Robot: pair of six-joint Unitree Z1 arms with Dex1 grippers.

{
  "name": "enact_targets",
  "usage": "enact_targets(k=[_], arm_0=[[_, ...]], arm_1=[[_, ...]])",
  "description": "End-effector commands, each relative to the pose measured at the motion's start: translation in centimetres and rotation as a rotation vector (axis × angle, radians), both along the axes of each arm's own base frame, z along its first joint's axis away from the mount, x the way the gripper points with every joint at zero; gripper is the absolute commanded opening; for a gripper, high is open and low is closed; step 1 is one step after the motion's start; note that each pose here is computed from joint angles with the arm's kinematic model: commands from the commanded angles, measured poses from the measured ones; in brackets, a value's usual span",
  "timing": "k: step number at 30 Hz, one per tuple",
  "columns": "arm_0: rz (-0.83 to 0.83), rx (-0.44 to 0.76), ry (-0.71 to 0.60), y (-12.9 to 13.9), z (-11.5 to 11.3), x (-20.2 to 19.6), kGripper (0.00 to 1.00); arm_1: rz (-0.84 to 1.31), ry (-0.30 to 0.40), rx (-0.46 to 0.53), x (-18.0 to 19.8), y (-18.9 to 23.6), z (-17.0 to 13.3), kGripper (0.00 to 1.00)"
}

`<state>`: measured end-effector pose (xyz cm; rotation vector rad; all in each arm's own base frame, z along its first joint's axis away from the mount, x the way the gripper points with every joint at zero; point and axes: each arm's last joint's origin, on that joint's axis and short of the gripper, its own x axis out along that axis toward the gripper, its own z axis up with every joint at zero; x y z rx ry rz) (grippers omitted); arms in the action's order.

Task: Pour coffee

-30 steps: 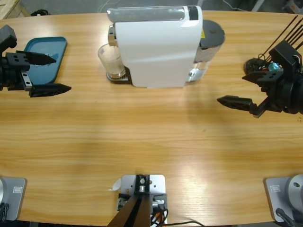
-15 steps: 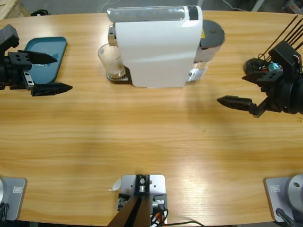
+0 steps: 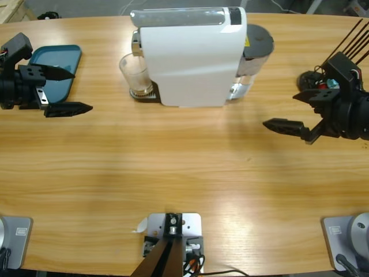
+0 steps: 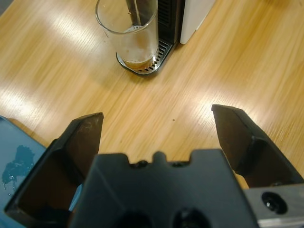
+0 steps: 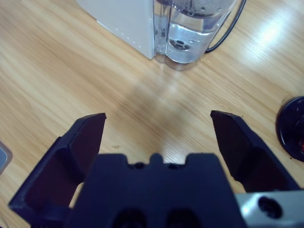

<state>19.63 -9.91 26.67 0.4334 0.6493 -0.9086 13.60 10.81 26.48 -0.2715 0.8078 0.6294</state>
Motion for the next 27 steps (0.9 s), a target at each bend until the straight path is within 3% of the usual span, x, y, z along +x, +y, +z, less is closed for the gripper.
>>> enact_targets(k=[1,16,27], arm_0=[[-0.013,0.002,0.039,-0.5,-1.3,1.7,1.0],[-0.038,-0.035,0.001,-1.2,-1.1,2.9,1.0],[-0.087,-0.027,-0.068,-3.6,-1.8,9.1,1.0]], arm_1=[[-0.005,0.036,-0.019,0.0,-0.2,-0.8,1.0],[-0.005,0.031,-0.016,-0.1,-0.3,-0.8,1.0],[0.005,0.052,-0.028,0.3,0.2,-1.1,1.0]])
